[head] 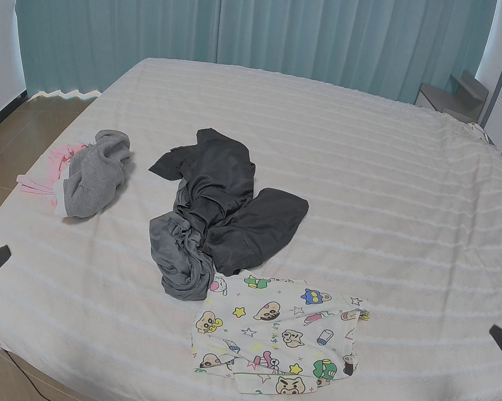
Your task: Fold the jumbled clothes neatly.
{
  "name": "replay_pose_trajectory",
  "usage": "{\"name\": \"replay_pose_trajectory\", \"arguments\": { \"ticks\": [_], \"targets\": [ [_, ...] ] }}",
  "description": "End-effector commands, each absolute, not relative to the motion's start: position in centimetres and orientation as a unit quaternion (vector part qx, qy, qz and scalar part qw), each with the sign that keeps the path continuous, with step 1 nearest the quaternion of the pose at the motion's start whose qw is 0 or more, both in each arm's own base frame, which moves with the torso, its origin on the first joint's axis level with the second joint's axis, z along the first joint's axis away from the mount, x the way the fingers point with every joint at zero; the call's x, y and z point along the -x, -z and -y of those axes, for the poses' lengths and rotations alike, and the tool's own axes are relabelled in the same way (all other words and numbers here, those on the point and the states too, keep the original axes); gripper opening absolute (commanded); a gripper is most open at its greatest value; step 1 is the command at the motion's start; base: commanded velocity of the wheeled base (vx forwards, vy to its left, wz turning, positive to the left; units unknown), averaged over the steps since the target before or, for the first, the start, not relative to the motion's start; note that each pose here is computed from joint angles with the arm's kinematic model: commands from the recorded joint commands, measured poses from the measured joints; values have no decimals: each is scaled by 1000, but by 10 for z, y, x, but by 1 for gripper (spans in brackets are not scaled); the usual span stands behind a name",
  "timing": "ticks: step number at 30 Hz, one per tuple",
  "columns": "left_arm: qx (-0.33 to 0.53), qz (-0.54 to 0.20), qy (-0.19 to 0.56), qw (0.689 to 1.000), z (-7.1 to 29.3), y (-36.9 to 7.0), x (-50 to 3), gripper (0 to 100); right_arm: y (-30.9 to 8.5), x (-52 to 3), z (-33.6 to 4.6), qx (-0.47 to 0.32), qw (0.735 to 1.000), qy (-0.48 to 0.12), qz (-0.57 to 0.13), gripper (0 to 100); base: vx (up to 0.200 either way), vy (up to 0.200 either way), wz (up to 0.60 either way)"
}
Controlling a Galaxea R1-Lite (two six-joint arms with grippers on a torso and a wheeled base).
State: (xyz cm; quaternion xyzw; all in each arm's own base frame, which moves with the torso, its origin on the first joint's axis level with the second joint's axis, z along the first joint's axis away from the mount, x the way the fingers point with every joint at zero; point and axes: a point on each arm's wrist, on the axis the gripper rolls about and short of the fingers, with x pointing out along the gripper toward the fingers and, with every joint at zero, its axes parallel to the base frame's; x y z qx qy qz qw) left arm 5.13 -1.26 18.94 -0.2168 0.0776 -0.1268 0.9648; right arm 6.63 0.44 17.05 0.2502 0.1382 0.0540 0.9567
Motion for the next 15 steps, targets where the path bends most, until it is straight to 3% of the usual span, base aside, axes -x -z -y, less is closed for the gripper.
{"name": "replay_pose_trajectory", "arguments": {
  "ticks": [1,7,15],
  "targets": [
    [133,3,15,991,-11,-143,44,100,-97,44,-2,-138,987,-40,-77,100,0,0,0],
    [51,-28,-58,997,-11,-98,22,100,-88,33,-1,-120,991,-18,-47,100,0,0,0],
    [18,-19,-93,995,-11,-83,16,100,-83,26,-1,18,1000,-21,2,100,0,0,0]
  ]
}}
